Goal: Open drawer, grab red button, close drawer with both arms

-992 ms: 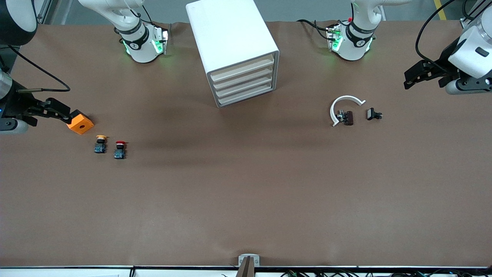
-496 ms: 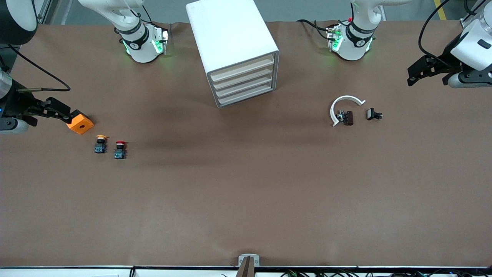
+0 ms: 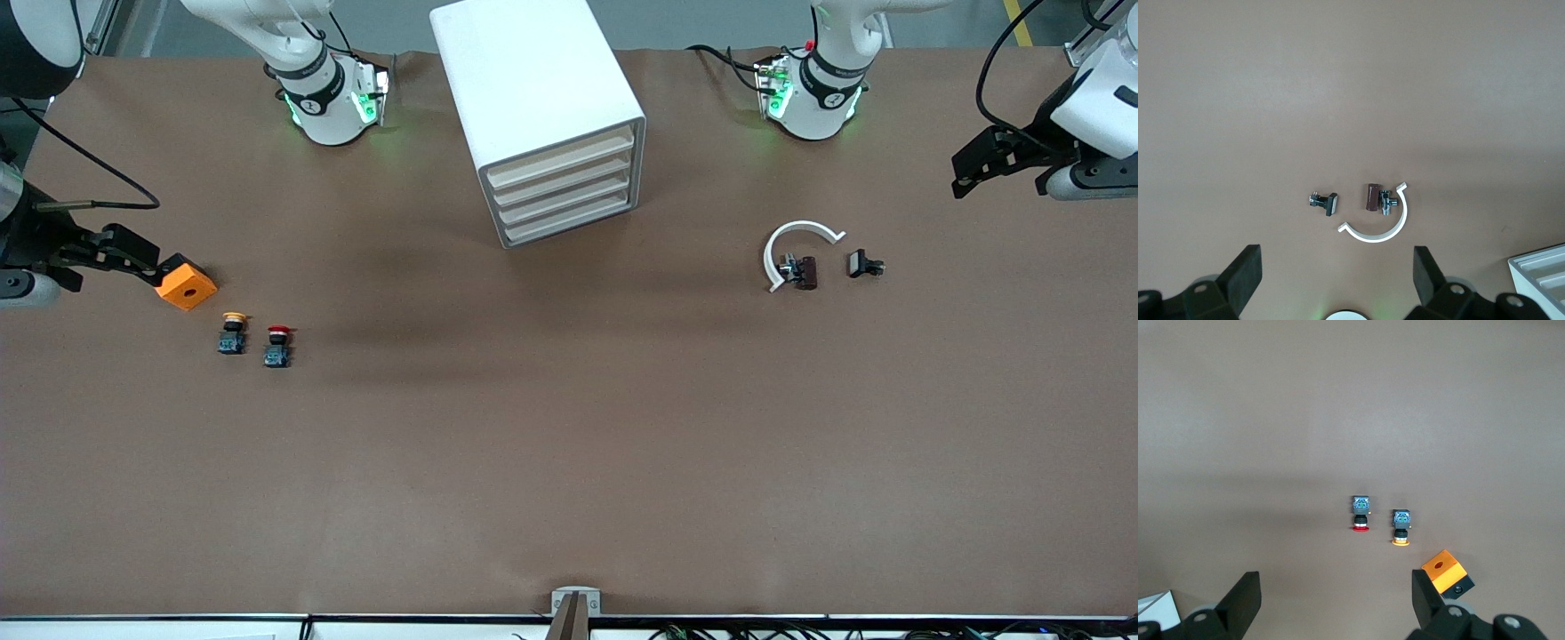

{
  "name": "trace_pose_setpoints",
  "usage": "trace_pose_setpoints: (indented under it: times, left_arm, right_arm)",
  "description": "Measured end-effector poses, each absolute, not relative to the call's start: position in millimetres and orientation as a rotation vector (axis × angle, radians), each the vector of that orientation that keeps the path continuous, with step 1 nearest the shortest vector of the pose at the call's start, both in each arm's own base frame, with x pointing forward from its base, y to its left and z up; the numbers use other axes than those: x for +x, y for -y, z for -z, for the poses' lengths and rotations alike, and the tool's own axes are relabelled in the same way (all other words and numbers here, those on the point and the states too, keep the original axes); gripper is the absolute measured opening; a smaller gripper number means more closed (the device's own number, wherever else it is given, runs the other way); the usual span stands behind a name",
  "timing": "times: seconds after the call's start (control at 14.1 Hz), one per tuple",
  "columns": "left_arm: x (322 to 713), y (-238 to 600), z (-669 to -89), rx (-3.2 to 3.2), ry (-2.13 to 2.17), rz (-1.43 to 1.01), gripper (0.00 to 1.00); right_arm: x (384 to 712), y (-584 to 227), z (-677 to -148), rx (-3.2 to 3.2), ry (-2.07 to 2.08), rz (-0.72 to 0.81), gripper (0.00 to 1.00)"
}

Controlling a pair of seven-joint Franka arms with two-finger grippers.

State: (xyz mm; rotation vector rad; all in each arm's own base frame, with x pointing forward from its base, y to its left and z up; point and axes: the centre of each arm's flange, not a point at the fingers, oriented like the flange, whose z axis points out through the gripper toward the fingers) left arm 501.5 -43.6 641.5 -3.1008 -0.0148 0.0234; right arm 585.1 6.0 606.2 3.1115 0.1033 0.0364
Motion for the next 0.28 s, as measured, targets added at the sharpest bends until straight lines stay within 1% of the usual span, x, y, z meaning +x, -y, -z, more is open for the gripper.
trace_pose_setpoints:
  times: [0.28]
  left_arm:
    - [500.2, 42.9, -642.8, -3.100, 0.017, -0.035, 1.00]
  right_arm:
    - [585.1, -9.2, -606.2, 3.111, -0.112, -0.037, 1.00]
